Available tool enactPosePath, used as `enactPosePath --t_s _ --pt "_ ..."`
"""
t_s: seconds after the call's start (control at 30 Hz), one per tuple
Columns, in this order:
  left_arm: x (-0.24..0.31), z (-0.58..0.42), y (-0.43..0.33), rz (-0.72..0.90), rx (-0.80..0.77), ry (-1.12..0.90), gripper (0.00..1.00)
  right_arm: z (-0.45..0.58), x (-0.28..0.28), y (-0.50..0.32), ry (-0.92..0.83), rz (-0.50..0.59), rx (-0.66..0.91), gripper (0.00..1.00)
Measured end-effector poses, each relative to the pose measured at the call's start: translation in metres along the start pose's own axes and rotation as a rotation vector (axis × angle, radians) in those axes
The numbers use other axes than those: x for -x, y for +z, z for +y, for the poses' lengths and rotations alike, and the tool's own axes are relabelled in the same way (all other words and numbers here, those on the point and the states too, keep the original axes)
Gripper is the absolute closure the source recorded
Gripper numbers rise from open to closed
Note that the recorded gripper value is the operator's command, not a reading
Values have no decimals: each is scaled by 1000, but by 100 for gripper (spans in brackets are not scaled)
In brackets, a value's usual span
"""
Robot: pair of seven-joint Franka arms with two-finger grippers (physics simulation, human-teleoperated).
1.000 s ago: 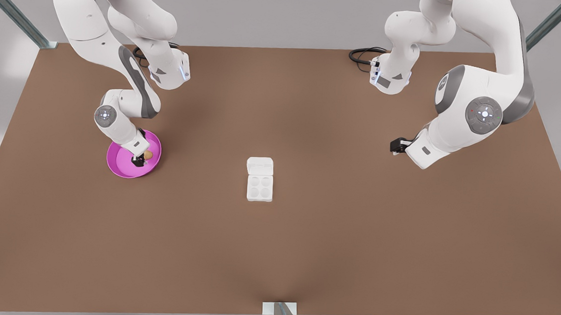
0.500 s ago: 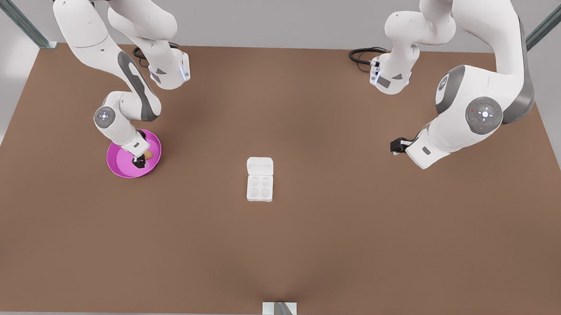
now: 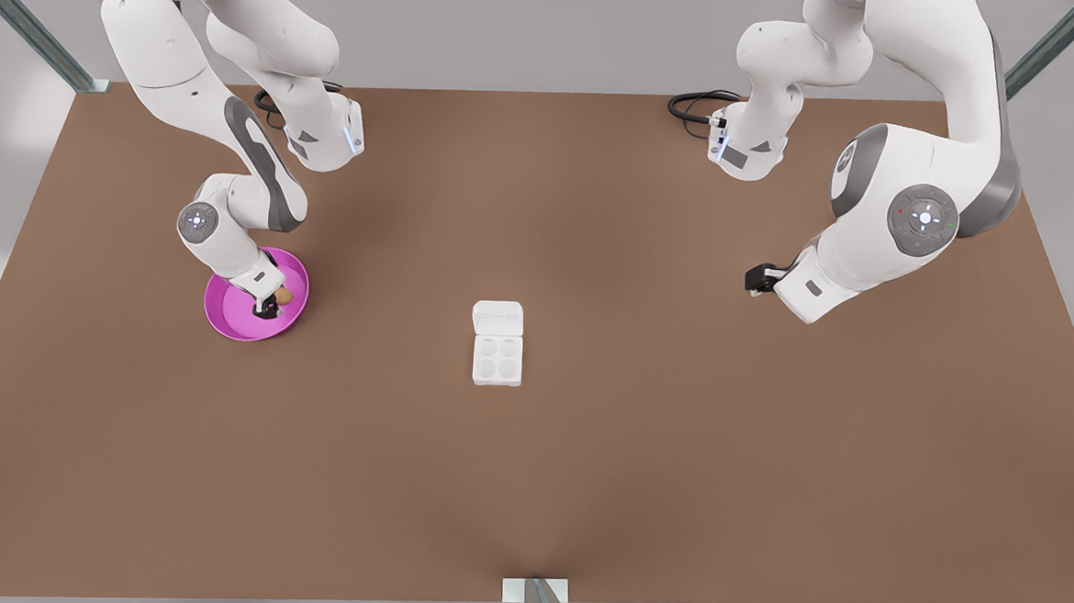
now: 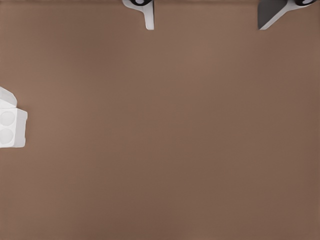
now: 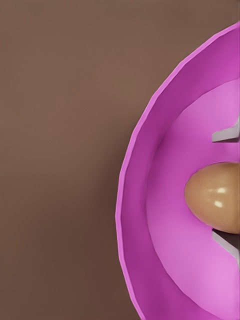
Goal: Pack egg into the box and close the box lid
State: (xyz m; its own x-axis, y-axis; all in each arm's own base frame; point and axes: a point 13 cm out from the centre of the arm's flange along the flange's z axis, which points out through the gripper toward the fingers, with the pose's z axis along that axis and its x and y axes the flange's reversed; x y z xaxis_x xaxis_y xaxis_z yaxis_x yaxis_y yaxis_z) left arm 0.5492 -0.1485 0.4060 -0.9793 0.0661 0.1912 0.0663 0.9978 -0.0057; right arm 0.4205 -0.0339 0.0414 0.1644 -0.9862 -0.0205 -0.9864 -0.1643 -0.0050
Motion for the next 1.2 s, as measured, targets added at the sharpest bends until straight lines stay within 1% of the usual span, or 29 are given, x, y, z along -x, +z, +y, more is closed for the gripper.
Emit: enactPosePath --t_s 0.1,0.33,0.43,0.97,1.2 --pt "0 0 0 0 0 -3 0 0 0 0 -5 0 0 40" --pt "0 -2 -1 -3 0 -6 0 1 2 3 -18 -3 6 41" --pt "0 -3 -1 -2 0 -8 0 1 3 4 -22 -4 9 45" --pt "-1 -6 -1 -1 0 -16 0 -1 1 -3 -34 -3 16 46" --pt "-1 -6 0 0 0 -20 0 -19 -8 -44 -25 11 4 46"
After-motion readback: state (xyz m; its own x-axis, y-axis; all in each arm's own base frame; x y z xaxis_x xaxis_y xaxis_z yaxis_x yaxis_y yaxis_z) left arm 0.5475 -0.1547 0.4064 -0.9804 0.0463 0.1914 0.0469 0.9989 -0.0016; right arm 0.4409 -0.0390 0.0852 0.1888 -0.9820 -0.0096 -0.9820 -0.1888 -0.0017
